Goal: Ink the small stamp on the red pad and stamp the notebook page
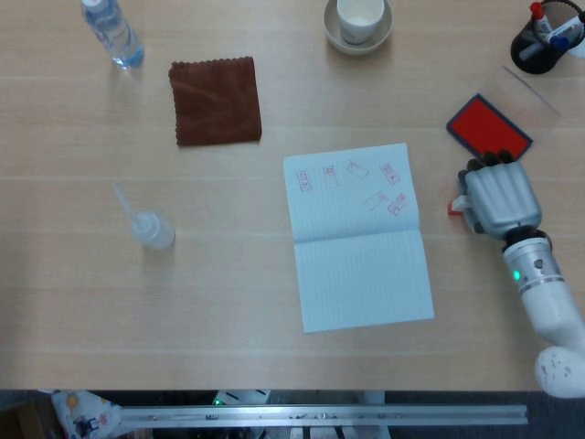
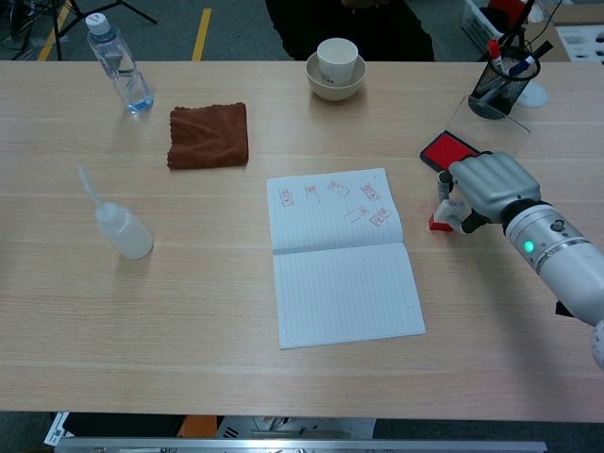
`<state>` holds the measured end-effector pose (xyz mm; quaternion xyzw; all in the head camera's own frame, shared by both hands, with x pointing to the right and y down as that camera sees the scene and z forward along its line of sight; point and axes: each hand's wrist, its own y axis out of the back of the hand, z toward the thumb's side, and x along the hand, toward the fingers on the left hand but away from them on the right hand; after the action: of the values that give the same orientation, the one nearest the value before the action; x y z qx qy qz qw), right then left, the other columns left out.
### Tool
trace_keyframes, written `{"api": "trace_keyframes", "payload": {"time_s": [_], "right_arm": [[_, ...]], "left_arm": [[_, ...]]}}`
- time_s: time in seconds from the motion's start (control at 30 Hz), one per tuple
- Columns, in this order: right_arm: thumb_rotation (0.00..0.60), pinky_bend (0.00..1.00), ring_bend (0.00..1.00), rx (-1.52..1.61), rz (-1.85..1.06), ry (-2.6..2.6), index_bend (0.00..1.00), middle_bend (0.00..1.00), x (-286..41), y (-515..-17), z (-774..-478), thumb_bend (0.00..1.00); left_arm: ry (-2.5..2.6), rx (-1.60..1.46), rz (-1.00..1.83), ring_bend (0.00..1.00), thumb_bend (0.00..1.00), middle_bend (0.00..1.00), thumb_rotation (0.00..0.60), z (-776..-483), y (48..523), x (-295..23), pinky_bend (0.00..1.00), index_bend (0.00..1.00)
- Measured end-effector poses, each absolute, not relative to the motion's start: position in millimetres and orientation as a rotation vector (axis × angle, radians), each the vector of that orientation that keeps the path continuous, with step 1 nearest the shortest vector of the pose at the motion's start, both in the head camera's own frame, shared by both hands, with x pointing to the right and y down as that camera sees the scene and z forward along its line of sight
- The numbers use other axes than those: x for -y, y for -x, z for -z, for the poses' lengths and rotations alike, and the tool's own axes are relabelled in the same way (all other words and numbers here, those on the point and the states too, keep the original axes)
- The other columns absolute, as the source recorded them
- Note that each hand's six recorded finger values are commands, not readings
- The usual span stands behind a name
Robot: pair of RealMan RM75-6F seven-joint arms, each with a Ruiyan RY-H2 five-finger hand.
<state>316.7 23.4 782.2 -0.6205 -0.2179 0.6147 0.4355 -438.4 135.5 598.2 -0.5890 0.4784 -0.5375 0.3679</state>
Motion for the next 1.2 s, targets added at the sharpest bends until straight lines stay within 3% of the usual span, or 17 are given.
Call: {"api": "trace_keyframes", "payload": {"time_s": [0.8, 1.2], "right_arm": [[0.600, 0.21, 0.24, 0.559, -1.521, 1.549, 0.63, 0.44, -19, -317, -773, 0.35], [0.600, 0.21, 0.24, 0.642, -1.536, 1.444, 0.63, 0.44, 23, -347, -735, 0.35]], "left_arm": [[1.508, -1.233, 1.386, 0.02, 0.34, 0.10, 0.600, -598, 441, -137, 0.05, 0.12], [1.511, -1.227, 1.388, 0.02, 0.34, 0.10, 0.600, -599, 440, -137, 0.05, 0.12]]}}
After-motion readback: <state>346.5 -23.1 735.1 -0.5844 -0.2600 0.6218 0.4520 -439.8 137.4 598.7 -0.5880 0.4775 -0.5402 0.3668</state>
